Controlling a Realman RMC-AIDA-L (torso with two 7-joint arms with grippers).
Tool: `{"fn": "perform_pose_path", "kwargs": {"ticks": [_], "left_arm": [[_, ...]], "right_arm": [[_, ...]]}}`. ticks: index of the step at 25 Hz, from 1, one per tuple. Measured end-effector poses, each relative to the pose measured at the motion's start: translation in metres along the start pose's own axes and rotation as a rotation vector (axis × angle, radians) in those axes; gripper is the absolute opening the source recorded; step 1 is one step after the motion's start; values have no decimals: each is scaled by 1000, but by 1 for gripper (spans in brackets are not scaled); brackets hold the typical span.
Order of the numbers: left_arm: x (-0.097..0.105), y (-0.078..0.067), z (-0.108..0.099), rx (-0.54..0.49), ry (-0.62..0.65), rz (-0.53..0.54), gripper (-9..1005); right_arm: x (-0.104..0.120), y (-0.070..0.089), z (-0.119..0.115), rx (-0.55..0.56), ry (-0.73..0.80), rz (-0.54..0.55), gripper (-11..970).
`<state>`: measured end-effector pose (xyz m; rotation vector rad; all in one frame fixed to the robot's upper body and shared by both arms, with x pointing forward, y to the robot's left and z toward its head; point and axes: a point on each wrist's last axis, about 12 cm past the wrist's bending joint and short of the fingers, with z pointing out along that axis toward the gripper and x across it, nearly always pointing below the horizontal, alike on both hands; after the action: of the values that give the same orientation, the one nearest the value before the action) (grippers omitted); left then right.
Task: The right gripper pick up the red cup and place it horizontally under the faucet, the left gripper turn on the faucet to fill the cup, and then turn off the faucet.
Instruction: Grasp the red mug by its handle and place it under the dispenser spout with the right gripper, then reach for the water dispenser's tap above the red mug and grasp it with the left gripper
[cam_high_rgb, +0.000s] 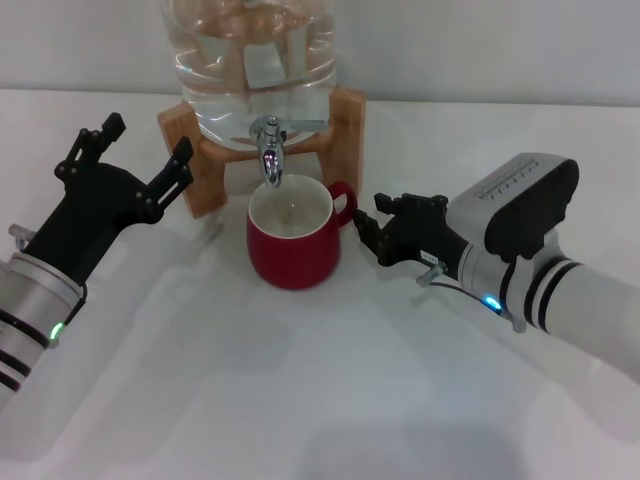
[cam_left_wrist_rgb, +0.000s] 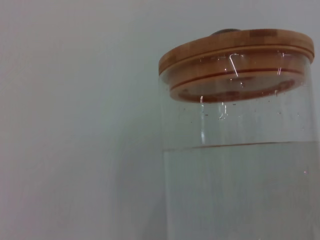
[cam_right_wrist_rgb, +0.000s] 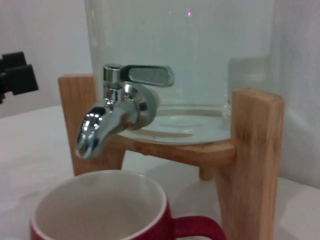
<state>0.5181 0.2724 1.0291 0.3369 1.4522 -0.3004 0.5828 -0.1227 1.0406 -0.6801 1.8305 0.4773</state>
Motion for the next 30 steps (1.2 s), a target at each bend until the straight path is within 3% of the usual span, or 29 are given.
{"fn": "perform_pose_path", "kwargs": {"ticks": [20,30], "left_arm": [[6,3,-12,-26,24,-6,874],[6,4,-13,-28,27,-6,874]], "right_arm": [[14,4,-23,-17,-89,-1,327],[24,-12,-46,51,-167,-5,328]]}}
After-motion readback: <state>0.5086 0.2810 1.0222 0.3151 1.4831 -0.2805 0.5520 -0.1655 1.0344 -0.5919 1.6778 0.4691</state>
